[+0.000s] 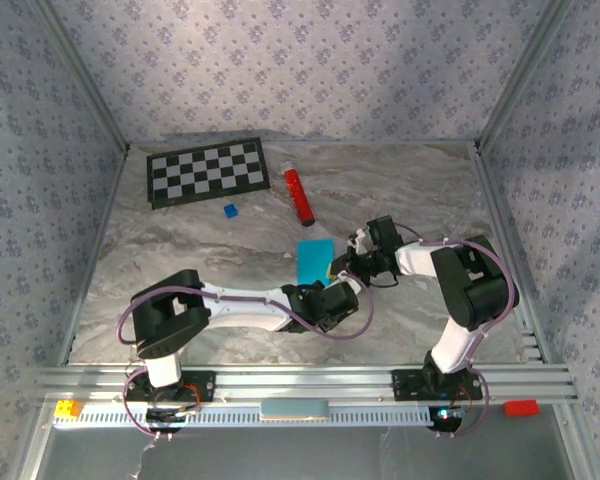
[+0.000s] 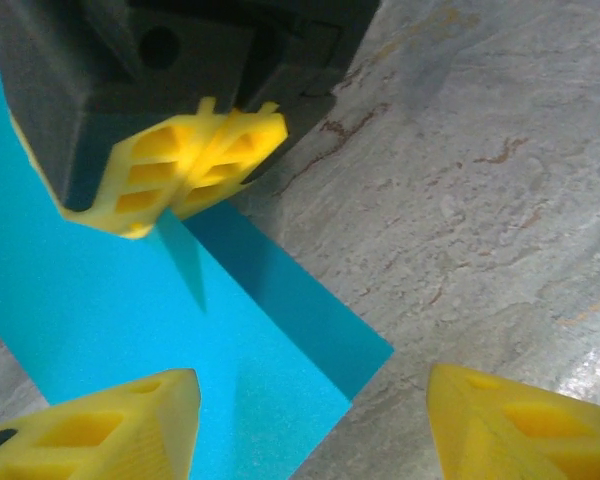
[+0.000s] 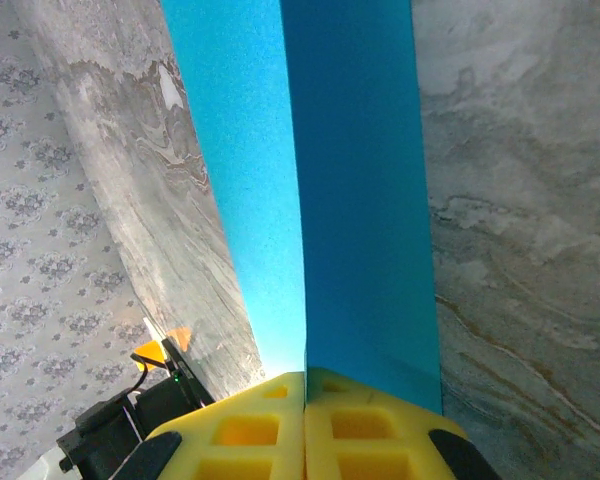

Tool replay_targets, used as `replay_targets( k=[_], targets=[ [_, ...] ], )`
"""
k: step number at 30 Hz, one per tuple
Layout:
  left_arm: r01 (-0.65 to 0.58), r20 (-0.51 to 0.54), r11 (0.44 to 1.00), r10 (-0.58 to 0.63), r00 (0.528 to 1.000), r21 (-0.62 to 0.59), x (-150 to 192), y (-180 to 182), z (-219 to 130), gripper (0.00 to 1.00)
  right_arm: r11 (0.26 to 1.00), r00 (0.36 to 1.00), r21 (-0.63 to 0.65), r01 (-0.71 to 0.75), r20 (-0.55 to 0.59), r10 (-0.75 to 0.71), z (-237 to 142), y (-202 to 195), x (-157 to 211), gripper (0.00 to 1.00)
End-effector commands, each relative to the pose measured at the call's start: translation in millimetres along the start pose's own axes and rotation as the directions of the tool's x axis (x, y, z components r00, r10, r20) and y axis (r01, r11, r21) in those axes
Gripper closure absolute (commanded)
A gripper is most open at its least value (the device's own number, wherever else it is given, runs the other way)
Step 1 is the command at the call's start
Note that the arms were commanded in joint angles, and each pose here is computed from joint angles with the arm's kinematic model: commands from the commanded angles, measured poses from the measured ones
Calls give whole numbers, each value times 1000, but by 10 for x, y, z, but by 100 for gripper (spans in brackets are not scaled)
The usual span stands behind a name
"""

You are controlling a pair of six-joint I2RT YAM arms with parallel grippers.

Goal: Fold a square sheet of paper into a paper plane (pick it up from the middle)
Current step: Fold the triangle a second time at the center of the table.

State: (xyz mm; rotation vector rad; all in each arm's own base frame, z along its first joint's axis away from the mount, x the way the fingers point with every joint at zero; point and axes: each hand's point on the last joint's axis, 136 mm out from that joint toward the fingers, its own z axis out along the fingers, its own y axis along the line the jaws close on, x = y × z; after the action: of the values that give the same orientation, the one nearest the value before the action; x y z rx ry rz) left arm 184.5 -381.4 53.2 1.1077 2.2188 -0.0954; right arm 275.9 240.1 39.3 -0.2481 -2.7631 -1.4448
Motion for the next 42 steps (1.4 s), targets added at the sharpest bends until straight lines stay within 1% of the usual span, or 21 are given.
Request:
replay_targets(
  k=[1, 4, 7, 12, 15, 22, 27, 35, 39, 42],
  targets=[
    [-35, 19, 999, 36, 999, -18, -100, -46, -31, 38, 1000, 1000, -10, 10, -8, -10, -29, 43, -13, 93],
    [-38, 25, 999, 38, 999, -17, -122, -58, -49, 36, 1000, 1000, -9, 11, -5, -11, -37, 48, -17, 92],
    [-45, 11, 998, 45, 999, -40, -86, -32, -10, 36, 1000, 1000, -8, 11, -4, -11, -40, 41, -19, 92],
    [-44, 8, 996, 45, 999, -71, -73, 23, -12, 39, 1000, 1000, -8, 10, -4, -10, -44, 37, -14, 92],
    [-45, 9, 995, 46, 999, -85, -77, 56, -25, 44, 1000, 1000, -9, 10, -4, -10, -46, 39, -12, 92],
    [-50, 13, 994, 52, 999, -100, -71, 94, -54, 58, 1000, 1000, -8, 9, -4, -9, -46, 34, -10, 92],
    [-47, 18, 994, 49, 999, -97, -67, 97, -62, 78, 1000, 1000, -8, 10, 0, -10, -53, 31, -13, 92],
    [-20, 32, 997, 22, 999, -76, -78, 96, -97, 100, 1000, 1000, -7, 12, 11, -12, -83, 23, -10, 90],
    [31, 40, 999, -30, 999, -22, -98, 110, -121, 100, 1000, 999, 7, 17, 42, -17, -162, -3, -36, 84],
    [94, 49, 994, -97, 994, 56, -123, 121, -160, 100, 999, 996, 27, 21, 83, -23, -280, -35, -85, 80]
  ],
)
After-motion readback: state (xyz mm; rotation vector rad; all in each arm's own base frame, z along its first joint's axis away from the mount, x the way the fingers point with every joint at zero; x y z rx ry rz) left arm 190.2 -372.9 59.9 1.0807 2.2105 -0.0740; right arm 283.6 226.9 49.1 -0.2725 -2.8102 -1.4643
